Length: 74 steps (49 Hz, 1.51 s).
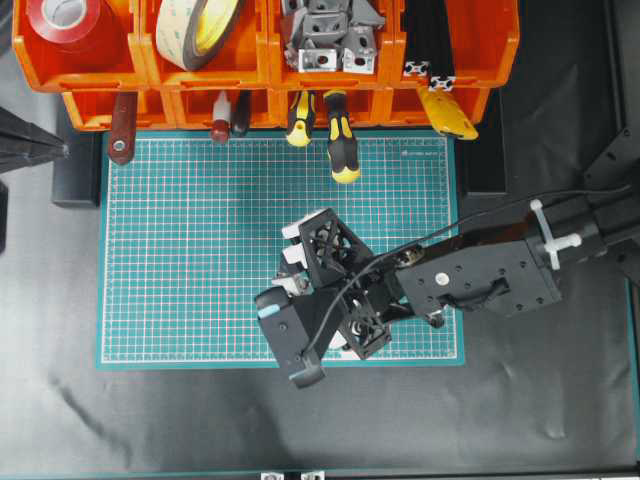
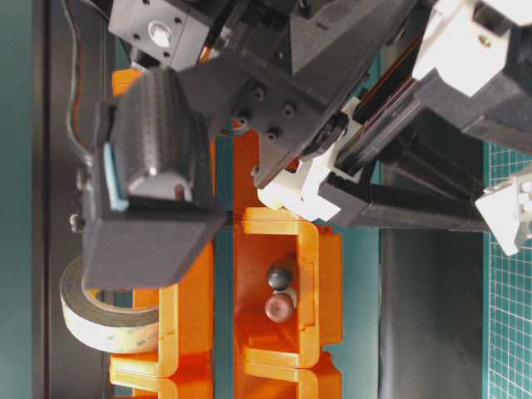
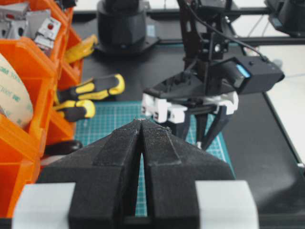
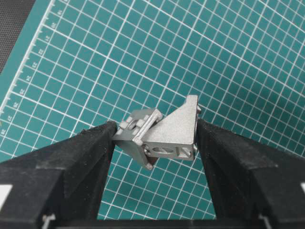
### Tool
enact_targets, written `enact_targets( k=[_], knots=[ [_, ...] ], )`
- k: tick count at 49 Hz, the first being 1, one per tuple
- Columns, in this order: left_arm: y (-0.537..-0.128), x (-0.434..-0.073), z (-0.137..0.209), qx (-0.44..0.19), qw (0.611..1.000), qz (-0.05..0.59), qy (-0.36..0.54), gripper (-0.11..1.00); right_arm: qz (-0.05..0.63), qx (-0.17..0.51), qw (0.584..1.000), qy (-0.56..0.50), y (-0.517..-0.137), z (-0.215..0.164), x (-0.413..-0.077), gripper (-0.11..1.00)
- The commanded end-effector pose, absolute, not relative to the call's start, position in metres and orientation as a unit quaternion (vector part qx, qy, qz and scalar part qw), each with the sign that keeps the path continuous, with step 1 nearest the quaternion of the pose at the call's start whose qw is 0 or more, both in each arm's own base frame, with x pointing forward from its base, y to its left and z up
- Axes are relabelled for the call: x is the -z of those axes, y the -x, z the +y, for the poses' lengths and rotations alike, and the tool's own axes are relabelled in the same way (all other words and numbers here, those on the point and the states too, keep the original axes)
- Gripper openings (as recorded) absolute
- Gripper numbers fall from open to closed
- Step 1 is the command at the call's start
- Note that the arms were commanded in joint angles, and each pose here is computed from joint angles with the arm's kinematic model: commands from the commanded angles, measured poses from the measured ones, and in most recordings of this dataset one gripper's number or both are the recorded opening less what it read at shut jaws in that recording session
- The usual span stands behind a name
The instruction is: Pick corner brachets from container rack with right arm.
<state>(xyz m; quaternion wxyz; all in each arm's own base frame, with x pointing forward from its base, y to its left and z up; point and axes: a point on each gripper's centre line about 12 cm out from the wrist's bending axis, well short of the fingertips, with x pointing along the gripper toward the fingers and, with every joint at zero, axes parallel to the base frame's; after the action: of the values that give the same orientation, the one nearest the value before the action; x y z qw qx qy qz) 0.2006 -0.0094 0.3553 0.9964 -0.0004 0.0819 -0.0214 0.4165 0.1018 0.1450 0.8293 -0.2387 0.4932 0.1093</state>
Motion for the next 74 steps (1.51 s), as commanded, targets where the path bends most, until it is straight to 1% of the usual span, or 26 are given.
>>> enact_targets(
  k=[1, 4, 6, 8, 20, 31, 38, 42, 52, 63, 74],
  knots=[
    [-0.2, -0.37, -0.009, 0.021, 0.998, 0.06, -0.001, 0.0, 0.48, -0.105, 0.841, 0.227, -0.421, 0.099, -0.155, 0.64],
    [-0.198, -0.371, -0.009, 0.021, 0.998, 0.057, -0.001, 0.0, 0.481, -0.104, 0.841, 0.226, -0.421, 0.098, -0.155, 0.75],
    [-0.197, -0.373, -0.009, 0.021, 0.998, 0.054, -0.003, 0.0, 0.481, -0.104, 0.841, 0.226, -0.421, 0.098, -0.155, 0.8],
    [-0.196, -0.374, -0.009, 0.022, 0.998, 0.05, -0.004, 0.0, 0.48, -0.104, 0.841, 0.226, -0.421, 0.098, -0.155, 0.82],
    [-0.192, -0.378, -0.009, 0.021, 0.999, 0.043, -0.005, 0.0, 0.482, -0.102, 0.842, 0.219, -0.42, 0.098, -0.156, 0.82],
    [-0.192, -0.374, -0.009, 0.022, 0.999, 0.047, -0.005, 0.0, 0.478, -0.07, 0.861, 0.159, -0.41, 0.098, -0.171, 0.82],
    [-0.188, -0.371, -0.009, 0.022, 0.999, 0.05, -0.001, 0.0, 0.464, -0.064, 0.873, 0.131, -0.39, 0.103, -0.189, 0.82],
    [-0.183, -0.366, -0.009, 0.024, 0.998, 0.056, 0.0, 0.0, 0.456, -0.058, 0.882, 0.106, -0.375, 0.106, -0.204, 0.82],
    [-0.171, -0.366, -0.012, 0.034, 0.999, 0.042, 0.0, 0.0, 0.418, -0.033, 0.907, 0.031, -0.34, 0.1, -0.245, 0.82],
    [-0.167, -0.364, -0.012, 0.033, 0.998, 0.051, 0.0, 0.0, 0.353, -0.03, 0.935, -0.015, -0.294, 0.081, -0.29, 0.8],
    [-0.168, -0.361, -0.012, 0.033, 0.998, 0.055, -0.001, 0.0, 0.281, -0.042, 0.958, -0.036, -0.243, 0.063, -0.319, 0.72]
  ],
)
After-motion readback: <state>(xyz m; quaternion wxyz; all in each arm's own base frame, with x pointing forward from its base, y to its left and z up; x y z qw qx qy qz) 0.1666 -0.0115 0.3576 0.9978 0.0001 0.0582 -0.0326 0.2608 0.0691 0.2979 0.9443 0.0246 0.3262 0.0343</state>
